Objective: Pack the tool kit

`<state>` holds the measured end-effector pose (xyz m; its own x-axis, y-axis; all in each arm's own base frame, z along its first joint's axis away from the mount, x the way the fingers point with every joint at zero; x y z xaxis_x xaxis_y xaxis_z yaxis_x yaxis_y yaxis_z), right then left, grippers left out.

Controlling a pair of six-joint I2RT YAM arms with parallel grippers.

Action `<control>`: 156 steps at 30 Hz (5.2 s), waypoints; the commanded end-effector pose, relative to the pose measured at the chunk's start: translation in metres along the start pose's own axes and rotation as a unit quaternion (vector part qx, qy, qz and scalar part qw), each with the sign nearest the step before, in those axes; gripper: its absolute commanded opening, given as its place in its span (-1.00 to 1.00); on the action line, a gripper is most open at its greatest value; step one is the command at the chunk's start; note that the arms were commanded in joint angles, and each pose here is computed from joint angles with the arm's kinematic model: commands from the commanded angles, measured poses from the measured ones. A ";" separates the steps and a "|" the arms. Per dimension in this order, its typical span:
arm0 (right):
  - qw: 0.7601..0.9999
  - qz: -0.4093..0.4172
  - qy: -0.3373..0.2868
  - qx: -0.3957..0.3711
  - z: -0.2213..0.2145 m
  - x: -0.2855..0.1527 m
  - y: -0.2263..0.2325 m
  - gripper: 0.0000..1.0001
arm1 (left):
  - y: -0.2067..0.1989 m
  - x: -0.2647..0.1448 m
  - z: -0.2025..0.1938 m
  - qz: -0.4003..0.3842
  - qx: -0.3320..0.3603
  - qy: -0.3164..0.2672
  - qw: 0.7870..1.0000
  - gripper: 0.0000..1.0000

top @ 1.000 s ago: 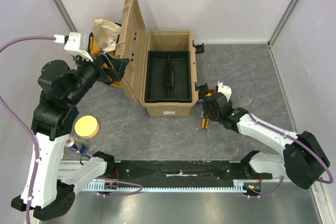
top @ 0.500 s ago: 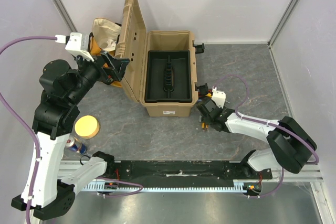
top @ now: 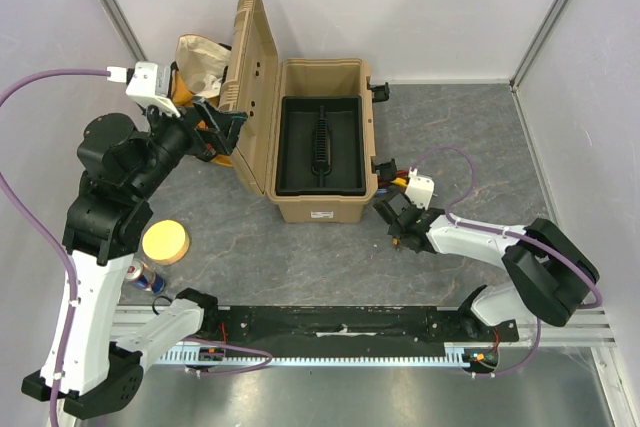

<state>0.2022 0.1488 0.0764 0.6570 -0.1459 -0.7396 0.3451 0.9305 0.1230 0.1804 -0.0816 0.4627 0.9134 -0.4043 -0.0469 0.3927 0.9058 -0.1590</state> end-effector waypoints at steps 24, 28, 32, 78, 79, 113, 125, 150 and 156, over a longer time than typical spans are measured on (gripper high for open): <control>0.961 0.210 -0.177 0.023 0.221 -0.180 0.119 -0.94 | -0.010 -0.018 0.023 -0.031 0.001 -0.044 0.999 0.92; 0.952 0.268 -0.148 -0.010 0.205 -0.170 0.185 -0.94 | -0.011 -0.018 0.022 -0.034 0.000 -0.038 0.999 0.93; 0.951 0.281 -0.125 -0.008 0.191 -0.154 0.228 -0.93 | -0.010 -0.022 0.020 -0.027 -0.005 -0.028 0.999 0.92; 0.957 0.277 -0.085 0.009 0.174 -0.172 0.228 0.08 | -0.010 -0.069 -0.017 -0.023 -0.016 0.003 1.000 0.83; 0.957 0.271 -0.101 0.005 0.184 -0.183 0.214 0.11 | -0.012 -0.071 -0.017 -0.033 -0.020 0.003 0.999 0.83; 0.927 0.178 0.116 0.308 0.113 0.013 -0.019 -0.08 | -0.021 -0.050 -0.003 -0.052 -0.074 0.030 0.995 0.78; 0.933 0.155 0.136 0.296 0.107 0.060 -0.010 -0.14 | -0.008 -0.025 -0.010 -0.003 -0.072 0.036 0.997 0.73; 0.968 -0.006 0.127 0.216 0.104 0.083 -0.031 -0.08 | 0.001 -0.029 -0.003 0.022 -0.025 -0.038 0.999 0.72; 0.979 -0.067 0.110 0.160 0.095 0.089 -0.021 -0.10 | 0.002 -0.033 -0.008 0.012 0.003 -0.033 0.999 0.72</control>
<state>0.3258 0.0893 0.0890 0.5308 0.0179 -0.8473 0.5994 0.6989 0.3902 0.1531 -0.0712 0.4517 0.9310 -0.3636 -0.0322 0.3472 0.9093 -0.2292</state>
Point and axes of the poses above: each gripper's point midway between its finger pads, its own x axis out along the fingers, its own y axis along the line the jaws close on, z = x × y, the point moved 8 cm from there along -x, back along the fingers, and after that the axes turned 7 degrees about x, right-handed, at the moved point
